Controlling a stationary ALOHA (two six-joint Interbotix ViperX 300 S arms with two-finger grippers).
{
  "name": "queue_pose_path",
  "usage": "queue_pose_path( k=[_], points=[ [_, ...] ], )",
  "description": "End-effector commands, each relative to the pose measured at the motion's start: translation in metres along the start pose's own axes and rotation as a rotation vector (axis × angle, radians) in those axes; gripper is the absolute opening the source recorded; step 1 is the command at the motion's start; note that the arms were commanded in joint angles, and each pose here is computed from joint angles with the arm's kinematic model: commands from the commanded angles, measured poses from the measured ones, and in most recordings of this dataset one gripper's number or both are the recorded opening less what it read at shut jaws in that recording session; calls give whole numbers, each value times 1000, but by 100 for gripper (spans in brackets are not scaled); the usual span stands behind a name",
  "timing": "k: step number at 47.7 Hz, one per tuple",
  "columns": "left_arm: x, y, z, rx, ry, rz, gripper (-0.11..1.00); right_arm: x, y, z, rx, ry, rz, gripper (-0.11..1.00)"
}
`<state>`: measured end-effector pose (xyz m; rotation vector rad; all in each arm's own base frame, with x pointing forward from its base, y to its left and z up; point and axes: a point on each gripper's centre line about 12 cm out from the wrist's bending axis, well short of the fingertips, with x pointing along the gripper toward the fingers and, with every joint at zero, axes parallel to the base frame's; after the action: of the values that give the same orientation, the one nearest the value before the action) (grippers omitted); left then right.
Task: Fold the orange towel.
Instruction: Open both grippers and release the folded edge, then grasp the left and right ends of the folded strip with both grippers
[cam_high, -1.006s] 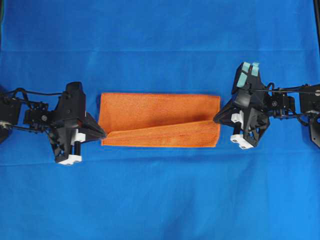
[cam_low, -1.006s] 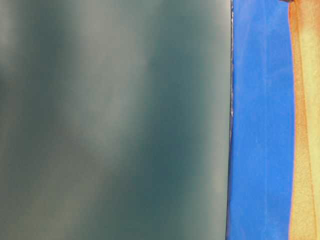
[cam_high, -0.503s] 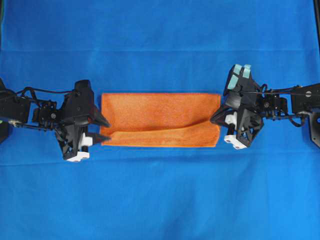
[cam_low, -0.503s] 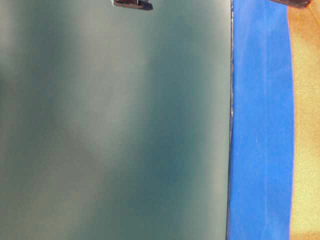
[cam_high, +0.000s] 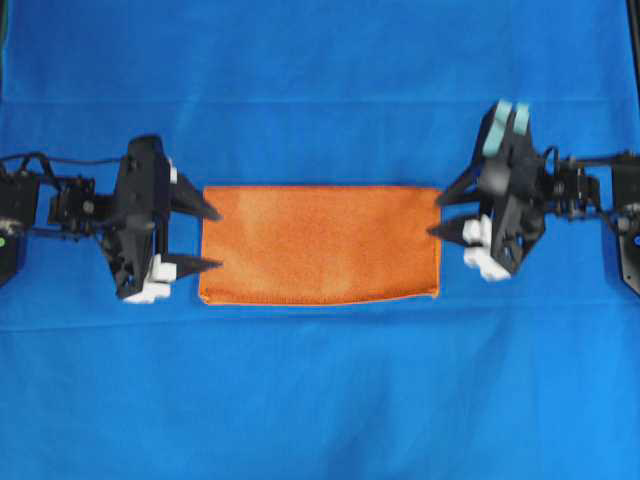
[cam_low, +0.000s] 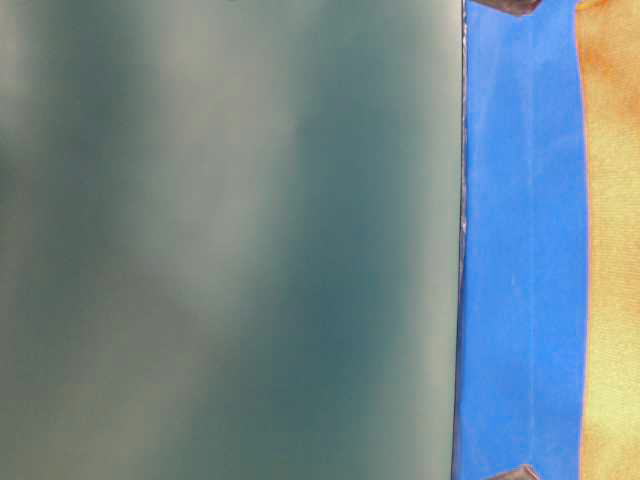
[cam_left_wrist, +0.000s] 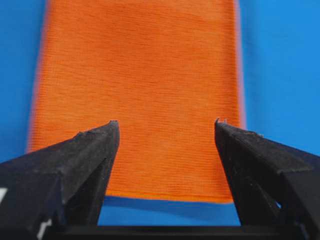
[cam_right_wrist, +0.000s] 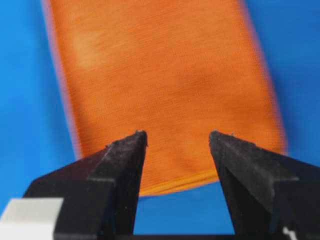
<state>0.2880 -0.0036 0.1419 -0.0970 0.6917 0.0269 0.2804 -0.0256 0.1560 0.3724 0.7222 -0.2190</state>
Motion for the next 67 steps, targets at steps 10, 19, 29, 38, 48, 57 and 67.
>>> queue_pose_path(
  k=[10, 19, 29, 38, 48, 57, 67],
  points=[
    [12, 25, 2, -1, 32, 67, 70, 9, -28, 8, 15, 1, -78, 58],
    [26, 40, -11, -6, 93, 100, 70, 31, -45, -3, 31, 70, -125, 58],
    [38, 59, -23, -28, 144, 142, 70, 49, -51, -11, 33, 97, -136, 58],
    [40, 68, -32, -41, 174, 162, 70, 51, -53, -15, 34, 110, -139, 58],
    [40, 68, -31, -42, 172, 162, 67, 51, -53, -16, 31, 114, -140, 56],
    [41, 68, -31, -44, 185, 161, 43, 51, -49, -16, 8, 116, -131, 24],
    [41, 68, -29, -42, 183, 162, 1, 51, -48, -16, 3, 117, -127, 4]
  ],
)
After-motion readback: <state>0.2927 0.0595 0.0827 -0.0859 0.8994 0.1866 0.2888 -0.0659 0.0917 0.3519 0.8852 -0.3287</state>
